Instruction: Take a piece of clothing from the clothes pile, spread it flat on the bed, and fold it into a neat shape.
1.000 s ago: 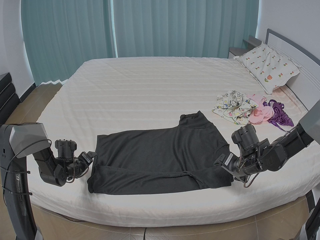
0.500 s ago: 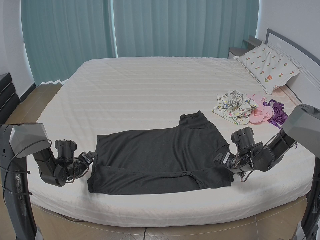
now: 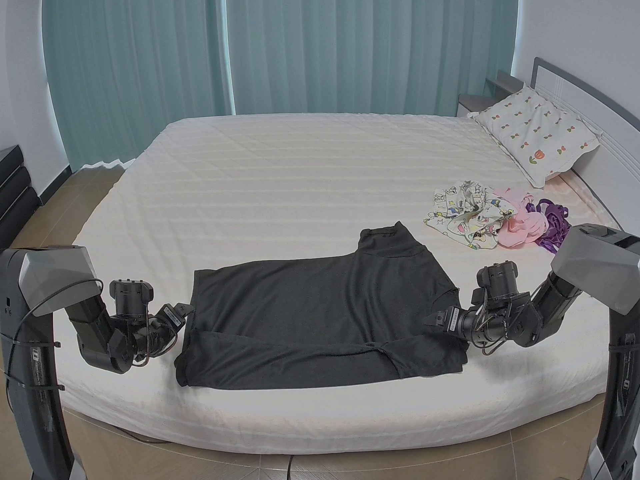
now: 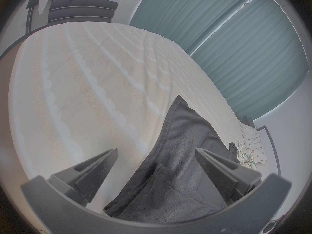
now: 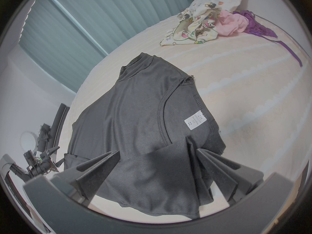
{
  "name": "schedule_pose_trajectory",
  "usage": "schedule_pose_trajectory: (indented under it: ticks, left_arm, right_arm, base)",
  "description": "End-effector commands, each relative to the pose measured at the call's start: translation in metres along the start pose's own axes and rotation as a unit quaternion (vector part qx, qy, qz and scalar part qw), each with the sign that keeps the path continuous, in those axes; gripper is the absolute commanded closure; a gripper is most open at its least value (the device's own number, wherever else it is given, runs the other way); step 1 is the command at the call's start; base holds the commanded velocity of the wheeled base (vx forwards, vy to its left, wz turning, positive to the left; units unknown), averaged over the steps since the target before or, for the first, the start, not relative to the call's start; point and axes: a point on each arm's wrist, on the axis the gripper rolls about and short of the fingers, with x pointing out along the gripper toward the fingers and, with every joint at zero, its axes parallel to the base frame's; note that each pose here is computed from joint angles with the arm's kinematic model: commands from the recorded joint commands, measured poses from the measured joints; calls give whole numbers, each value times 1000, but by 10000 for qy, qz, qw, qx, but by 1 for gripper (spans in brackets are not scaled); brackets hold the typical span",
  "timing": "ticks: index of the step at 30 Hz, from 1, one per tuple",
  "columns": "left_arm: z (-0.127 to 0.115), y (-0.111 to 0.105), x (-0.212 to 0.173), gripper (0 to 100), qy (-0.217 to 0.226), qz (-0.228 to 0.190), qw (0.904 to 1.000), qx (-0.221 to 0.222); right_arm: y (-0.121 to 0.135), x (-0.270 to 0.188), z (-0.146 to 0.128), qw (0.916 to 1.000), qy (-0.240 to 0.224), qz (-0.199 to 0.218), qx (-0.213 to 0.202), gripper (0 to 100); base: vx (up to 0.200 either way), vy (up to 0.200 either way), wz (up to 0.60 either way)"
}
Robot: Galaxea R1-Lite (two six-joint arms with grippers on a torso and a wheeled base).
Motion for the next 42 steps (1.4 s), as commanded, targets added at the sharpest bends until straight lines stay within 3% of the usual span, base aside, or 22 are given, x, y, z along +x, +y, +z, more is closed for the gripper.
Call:
schedule_pose_trajectory:
  ticks: [1, 11, 12, 21, 30, 42]
  left_arm:
    - [0, 0, 0, 0, -1, -10, 10000, -6]
    - [0, 0, 0, 0, -7, -5, 10000, -6]
    - [0, 0, 0, 0, -7, -5, 10000, -6]
    - [0, 0, -1, 0, -1, 1, 10000, -6]
    - [1, -1, -1, 0, -22, -22, 10000, -5]
    - [4, -5, -5, 0, -20, -129, 9999, 4]
  right_arm:
    - [-11, 9, -2, 9999, 113, 47, -31, 0]
    - [-12, 15, 2, 9998, 104, 156, -94, 0]
    - [-12, 15, 2, 9998, 101, 167, -95, 100]
    - [-17, 12, 9, 9999, -39, 112, 15, 100]
    - [-23, 4, 23, 9984, -337, 135, 425, 100]
    - [-24, 6, 20, 9983, -347, 133, 454, 100]
  base:
    - [0, 0, 0]
    - [0, 0, 0]
    - [0, 0, 0]
    - [0, 0, 0]
    - [0, 0, 0]
    - [0, 0, 0]
